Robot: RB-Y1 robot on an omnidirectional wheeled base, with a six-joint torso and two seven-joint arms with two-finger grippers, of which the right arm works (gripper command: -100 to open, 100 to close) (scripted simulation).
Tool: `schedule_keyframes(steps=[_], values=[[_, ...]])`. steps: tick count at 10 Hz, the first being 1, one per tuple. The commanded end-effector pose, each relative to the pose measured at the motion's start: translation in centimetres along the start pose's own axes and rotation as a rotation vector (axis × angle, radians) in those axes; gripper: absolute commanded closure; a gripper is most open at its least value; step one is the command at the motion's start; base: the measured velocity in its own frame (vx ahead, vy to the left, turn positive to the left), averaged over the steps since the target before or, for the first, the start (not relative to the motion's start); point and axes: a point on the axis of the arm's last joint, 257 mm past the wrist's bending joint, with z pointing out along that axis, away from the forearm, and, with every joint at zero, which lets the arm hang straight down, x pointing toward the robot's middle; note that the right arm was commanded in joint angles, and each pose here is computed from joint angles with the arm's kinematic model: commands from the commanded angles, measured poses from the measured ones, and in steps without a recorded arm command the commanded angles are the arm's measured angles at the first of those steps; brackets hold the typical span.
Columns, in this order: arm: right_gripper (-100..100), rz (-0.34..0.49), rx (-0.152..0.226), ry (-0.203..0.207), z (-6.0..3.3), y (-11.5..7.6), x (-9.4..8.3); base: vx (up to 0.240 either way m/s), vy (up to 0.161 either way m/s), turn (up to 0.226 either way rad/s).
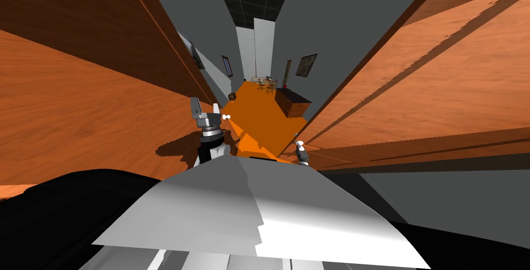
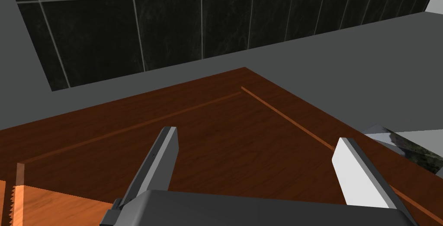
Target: Push the door open
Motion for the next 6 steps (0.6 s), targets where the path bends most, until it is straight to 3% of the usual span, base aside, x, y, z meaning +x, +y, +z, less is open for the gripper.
schedule_keyframes(steps=[1,6], values=[[100,0.037,0.0,-0.013,0.39,-0.14,-0.4,0.033,-0.002,0.006],[100,0.216,0.019,-0.039,1.09,-0.31,-0.81,0.029,-0.006,0.003]])
